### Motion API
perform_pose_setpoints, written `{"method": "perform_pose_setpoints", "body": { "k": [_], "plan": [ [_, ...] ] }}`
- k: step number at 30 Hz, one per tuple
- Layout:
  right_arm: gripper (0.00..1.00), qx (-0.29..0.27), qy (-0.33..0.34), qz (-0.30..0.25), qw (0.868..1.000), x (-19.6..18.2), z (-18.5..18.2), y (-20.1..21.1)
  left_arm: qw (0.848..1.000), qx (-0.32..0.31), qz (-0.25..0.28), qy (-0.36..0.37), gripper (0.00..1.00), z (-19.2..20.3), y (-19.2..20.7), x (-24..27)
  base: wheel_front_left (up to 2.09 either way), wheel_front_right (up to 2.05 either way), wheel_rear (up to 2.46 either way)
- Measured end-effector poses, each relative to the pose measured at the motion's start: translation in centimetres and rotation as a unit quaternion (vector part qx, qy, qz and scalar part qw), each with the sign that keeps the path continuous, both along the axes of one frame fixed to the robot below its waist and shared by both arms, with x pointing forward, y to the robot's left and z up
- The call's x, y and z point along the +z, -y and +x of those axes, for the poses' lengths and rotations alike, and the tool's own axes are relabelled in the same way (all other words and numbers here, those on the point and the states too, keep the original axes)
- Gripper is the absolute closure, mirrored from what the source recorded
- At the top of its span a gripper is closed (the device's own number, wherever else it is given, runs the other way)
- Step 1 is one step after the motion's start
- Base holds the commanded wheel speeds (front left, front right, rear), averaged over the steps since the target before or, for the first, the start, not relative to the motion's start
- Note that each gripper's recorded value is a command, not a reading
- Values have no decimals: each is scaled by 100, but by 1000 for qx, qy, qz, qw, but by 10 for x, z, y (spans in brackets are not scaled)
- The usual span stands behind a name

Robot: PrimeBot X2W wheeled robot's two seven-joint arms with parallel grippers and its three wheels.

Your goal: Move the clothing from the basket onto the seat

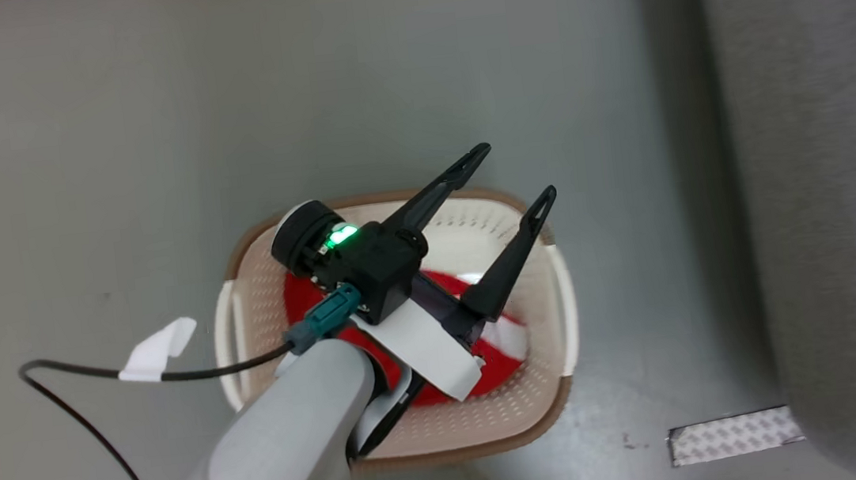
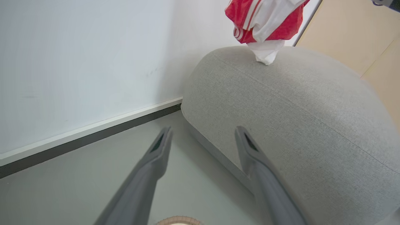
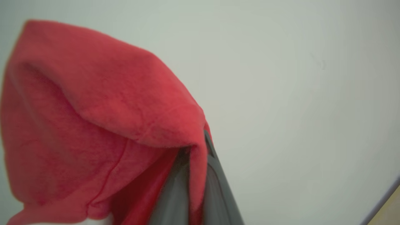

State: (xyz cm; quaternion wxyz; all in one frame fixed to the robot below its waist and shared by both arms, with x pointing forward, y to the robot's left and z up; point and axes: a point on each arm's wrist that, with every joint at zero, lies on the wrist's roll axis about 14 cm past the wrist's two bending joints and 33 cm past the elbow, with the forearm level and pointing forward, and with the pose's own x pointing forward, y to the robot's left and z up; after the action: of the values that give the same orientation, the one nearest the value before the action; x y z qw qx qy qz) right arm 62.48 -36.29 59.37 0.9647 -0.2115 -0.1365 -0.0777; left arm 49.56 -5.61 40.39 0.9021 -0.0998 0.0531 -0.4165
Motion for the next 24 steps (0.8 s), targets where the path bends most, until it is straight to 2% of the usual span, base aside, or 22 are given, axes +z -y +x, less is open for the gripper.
{"method": "perform_pose_setpoints", "body": {
  "k": [5,9,13,16,19,20,21,22,24],
  "plan": [
    [100,-60,-10,8,998,-4,20,43,999,24,16,-21,0,4,-21,-24,0,0,0],
    [100,-118,-46,48,991,-36,16,77,999,35,19,-31,0,2,-27,-30,0,0,0],
    [100,-170,-91,96,976,-82,-2,101,998,34,19,-40,0,-5,-26,-32,0,0,0],
    [100,-199,-155,129,959,-136,-25,103,998,34,20,-45,0,-11,-26,-32,0,0,0],
    [100,-213,-197,150,945,-171,-45,95,998,36,11,-50,0,-16,-24,-27,0,0,0],
    [93,-212,-198,156,944,-176,-48,89,998,33,10,-50,0,-18,-23,-26,0,0,0],
    [56,-210,-199,157,944,-177,-49,84,998,31,10,-49,0,-21,-22,-24,0,0,0],
    [3,-208,-200,156,945,-177,-49,79,998,30,11,-49,0,-22,-22,-23,0,0,0],
    [0,-205,-202,160,944,-177,-50,68,999,30,13,-42,0,-22,-23,-18,0,0,0]
  ]
}}
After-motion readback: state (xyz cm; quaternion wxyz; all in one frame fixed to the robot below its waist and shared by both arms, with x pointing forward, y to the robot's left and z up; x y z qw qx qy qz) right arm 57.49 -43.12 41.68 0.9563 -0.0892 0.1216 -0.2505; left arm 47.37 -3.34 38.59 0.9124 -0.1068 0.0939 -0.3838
